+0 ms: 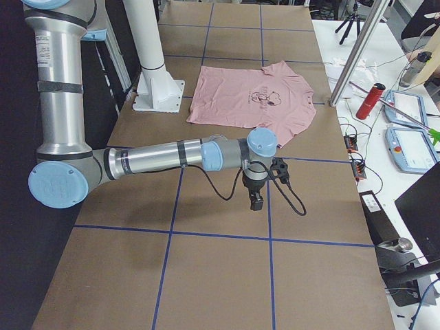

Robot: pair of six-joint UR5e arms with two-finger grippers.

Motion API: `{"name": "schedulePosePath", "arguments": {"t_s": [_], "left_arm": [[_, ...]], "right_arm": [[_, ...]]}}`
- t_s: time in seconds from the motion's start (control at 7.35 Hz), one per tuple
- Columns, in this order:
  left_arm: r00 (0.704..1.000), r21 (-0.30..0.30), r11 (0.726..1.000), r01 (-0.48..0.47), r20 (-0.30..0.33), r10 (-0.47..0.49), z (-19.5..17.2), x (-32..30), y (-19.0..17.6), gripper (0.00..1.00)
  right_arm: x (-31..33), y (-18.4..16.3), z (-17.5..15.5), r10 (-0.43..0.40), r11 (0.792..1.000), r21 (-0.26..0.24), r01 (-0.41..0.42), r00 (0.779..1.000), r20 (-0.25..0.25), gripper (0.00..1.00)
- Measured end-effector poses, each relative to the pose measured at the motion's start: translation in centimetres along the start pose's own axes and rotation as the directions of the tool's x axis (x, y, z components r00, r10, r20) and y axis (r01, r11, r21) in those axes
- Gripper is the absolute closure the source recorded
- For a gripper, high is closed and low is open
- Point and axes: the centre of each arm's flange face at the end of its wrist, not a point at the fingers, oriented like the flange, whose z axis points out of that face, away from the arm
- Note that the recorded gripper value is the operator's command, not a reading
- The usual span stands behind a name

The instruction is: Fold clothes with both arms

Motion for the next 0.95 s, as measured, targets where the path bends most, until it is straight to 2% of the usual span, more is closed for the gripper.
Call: {"name": "schedulePosePath", "arguments": {"t_s": [0.54, 0.95], "left_arm": [[0.999, 0.002, 0.999, -0.034, 0.041, 0.033, -1.0, 0.9, 0.4, 0.00], [1.000, 0.015, 1.000, -0.017, 0.010, 0.017, -1.1, 1.5, 0.8, 0.00]], "right_arm": [[0.7, 1.1, 0.2, 0.015, 1.000, -0.002, -0.015, 1.000, 0.000, 0.00], [0.3, 0.6, 0.0, 0.008, 1.000, 0.004, -0.008, 1.000, 0.006, 0.00]]}}
